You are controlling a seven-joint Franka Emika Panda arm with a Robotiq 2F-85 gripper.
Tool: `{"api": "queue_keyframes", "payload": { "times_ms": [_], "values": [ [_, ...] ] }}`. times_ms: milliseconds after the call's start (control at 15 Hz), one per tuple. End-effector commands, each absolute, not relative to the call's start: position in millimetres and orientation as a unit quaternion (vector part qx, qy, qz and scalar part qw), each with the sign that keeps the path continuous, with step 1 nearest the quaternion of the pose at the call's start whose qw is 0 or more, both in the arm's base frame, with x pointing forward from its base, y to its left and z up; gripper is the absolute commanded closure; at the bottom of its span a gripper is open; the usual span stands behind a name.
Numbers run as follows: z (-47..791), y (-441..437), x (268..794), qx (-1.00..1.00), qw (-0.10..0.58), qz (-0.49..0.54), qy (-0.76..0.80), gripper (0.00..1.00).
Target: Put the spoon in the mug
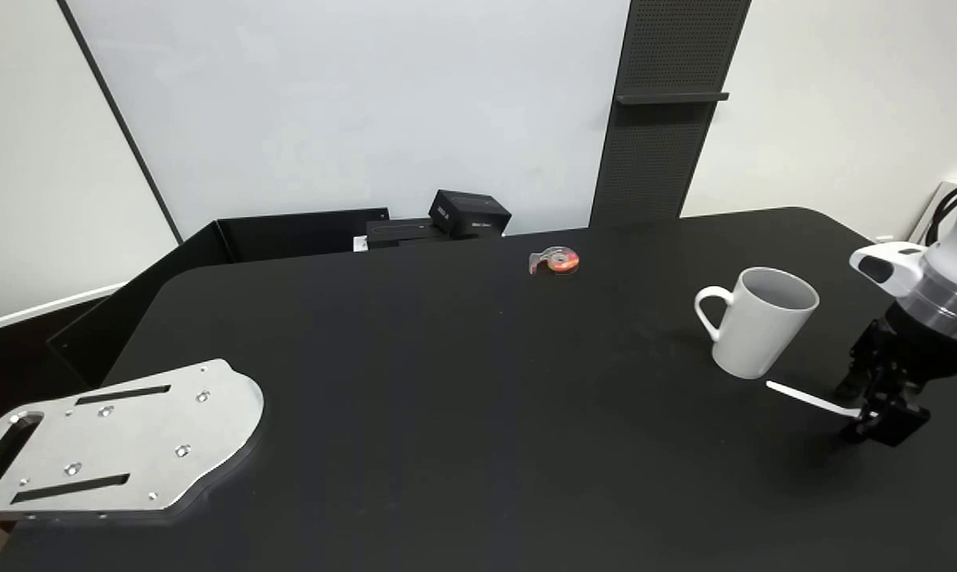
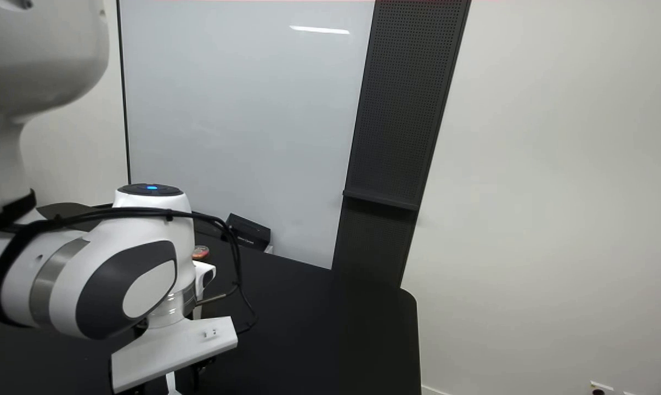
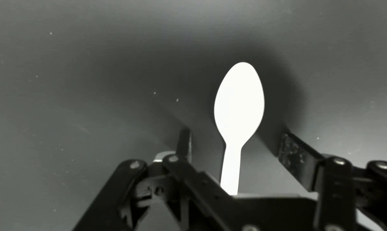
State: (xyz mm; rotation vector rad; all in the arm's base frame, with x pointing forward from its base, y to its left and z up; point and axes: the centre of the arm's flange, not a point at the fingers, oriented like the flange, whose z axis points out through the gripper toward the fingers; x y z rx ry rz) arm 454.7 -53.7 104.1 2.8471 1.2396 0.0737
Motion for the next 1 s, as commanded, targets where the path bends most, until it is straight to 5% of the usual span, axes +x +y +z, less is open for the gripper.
{"api": "queue_keyframes", "payload": {
  "times_ms": [0,400,933],
  "values": [
    [98,-59,462,0.92,0.015,0.02,0.392,0.58],
    [99,-68,468,0.926,0.015,0.009,0.378,0.98],
    [131,-85,489,0.935,0.024,-0.027,0.352,0.95]
  ]
}}
